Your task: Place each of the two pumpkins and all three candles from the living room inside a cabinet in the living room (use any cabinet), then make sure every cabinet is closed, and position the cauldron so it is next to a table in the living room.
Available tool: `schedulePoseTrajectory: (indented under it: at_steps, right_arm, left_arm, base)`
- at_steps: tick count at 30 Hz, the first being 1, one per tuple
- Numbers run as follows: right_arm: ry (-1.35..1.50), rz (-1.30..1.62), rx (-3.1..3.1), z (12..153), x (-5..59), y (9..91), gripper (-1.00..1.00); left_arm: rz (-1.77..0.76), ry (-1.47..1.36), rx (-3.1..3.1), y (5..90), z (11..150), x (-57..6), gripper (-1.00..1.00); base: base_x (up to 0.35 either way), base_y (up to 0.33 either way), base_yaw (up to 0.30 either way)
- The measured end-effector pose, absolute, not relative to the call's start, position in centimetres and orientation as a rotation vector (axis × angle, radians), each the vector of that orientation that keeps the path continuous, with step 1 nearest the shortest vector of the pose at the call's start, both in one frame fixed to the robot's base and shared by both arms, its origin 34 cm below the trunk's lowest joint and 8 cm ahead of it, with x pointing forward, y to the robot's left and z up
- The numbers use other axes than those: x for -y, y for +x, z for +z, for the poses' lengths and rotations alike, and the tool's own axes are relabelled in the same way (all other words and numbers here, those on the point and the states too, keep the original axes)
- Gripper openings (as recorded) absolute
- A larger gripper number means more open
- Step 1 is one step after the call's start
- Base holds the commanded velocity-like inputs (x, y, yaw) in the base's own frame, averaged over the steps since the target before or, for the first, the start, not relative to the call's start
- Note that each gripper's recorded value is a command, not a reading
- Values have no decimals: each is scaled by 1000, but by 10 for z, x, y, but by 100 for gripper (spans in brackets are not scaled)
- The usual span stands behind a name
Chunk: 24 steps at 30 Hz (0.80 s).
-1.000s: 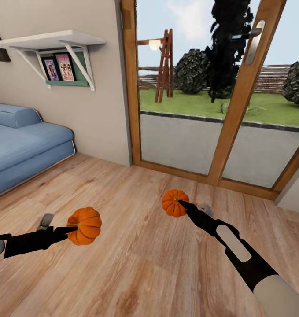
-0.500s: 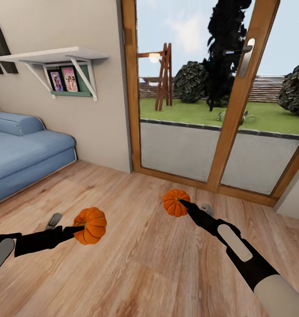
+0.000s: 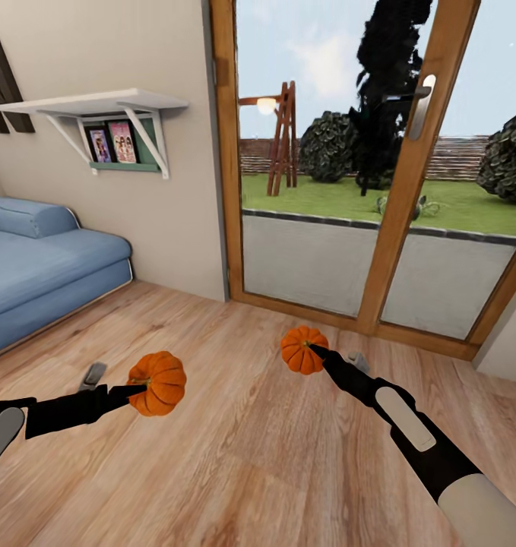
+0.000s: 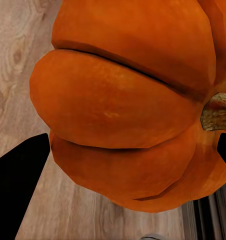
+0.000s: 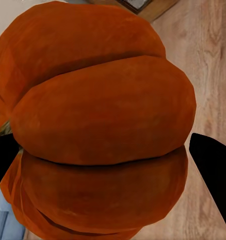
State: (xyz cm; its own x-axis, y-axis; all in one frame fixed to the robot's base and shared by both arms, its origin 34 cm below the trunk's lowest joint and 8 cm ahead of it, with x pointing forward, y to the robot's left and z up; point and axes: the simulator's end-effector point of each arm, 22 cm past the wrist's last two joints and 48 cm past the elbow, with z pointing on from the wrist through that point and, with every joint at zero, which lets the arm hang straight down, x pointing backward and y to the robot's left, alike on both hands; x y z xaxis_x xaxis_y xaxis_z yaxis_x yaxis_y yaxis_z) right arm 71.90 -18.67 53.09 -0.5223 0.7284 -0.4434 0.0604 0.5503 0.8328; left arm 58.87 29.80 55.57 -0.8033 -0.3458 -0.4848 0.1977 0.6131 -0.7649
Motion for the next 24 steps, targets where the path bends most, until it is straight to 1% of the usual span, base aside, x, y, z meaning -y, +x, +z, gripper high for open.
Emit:
schedulePoseTrajectory:
  at_steps: [24]
  right_arm:
    - [632, 1006, -1938, 538, 187, 718, -100]
  left_arm:
    - [-1157, -106, -2216, 588, 563, -296, -100]
  base:
    - [0, 0, 0]
